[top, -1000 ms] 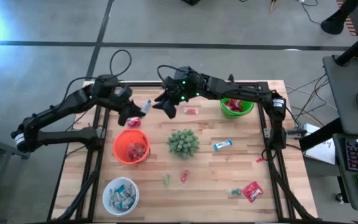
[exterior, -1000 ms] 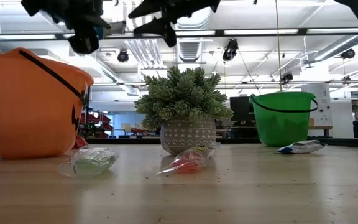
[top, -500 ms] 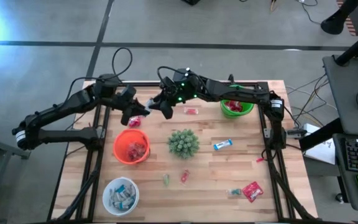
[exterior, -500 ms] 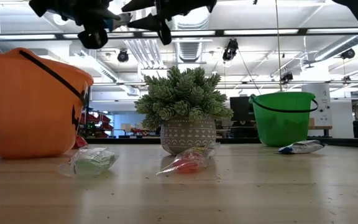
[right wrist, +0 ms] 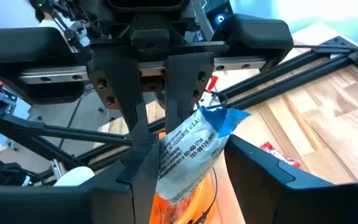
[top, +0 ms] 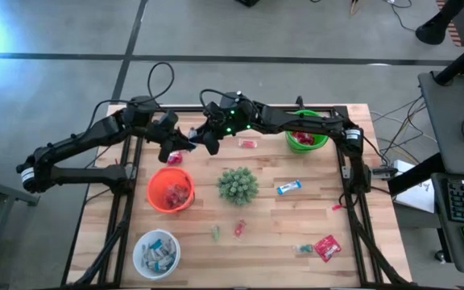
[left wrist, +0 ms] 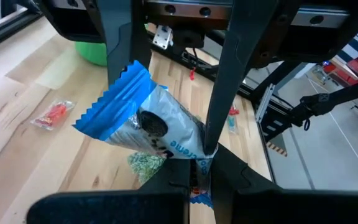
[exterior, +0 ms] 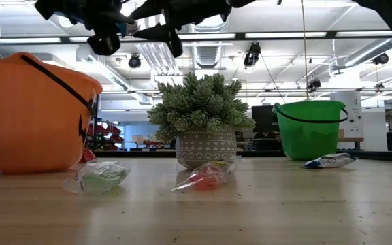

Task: Sort candy
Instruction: Put the white chocolate into the white bucket

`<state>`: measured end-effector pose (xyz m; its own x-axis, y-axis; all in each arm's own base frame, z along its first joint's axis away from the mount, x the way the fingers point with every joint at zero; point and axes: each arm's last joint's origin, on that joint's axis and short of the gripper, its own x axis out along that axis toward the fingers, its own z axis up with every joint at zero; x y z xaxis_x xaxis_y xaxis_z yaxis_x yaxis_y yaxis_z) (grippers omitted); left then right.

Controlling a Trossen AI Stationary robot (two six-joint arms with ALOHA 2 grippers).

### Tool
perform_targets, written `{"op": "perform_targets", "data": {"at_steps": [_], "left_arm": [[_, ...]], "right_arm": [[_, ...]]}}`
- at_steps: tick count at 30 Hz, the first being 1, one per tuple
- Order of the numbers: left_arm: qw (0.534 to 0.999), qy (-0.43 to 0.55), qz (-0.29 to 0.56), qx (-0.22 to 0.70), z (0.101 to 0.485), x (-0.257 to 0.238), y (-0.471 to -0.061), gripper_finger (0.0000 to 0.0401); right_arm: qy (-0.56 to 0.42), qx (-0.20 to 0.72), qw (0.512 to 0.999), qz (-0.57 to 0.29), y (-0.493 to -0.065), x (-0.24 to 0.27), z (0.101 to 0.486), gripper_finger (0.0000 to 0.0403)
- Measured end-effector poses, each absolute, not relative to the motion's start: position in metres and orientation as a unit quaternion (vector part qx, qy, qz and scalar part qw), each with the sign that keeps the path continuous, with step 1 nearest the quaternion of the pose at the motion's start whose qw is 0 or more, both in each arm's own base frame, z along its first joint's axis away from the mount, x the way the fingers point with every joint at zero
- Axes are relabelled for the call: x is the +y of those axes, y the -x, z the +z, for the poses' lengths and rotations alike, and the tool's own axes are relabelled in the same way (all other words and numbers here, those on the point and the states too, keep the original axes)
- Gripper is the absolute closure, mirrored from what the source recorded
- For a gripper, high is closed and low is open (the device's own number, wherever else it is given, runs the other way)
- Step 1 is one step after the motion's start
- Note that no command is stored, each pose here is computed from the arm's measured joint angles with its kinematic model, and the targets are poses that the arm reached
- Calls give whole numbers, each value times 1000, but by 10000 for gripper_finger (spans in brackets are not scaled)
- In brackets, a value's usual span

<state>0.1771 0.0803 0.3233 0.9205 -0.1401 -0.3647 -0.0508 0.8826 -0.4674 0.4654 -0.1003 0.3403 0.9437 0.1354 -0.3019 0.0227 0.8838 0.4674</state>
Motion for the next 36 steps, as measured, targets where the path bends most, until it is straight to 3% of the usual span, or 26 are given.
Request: {"op": "perform_targets", "data": {"at_steps": [10, 20, 36], "left_arm": [[950, 241, -21, 198, 323, 81, -178, 399], [950, 244, -12, 197, 323, 81, -178, 387], [940, 270, -86, 188, 330, 72, -171, 244]], "right_arm": [[-236, 159, 958, 33, -467, -98, 342, 378], [-234, 156, 959, 37, -465, -97, 345, 388], [-210, 150, 965, 49, -464, -95, 359, 390]]}}
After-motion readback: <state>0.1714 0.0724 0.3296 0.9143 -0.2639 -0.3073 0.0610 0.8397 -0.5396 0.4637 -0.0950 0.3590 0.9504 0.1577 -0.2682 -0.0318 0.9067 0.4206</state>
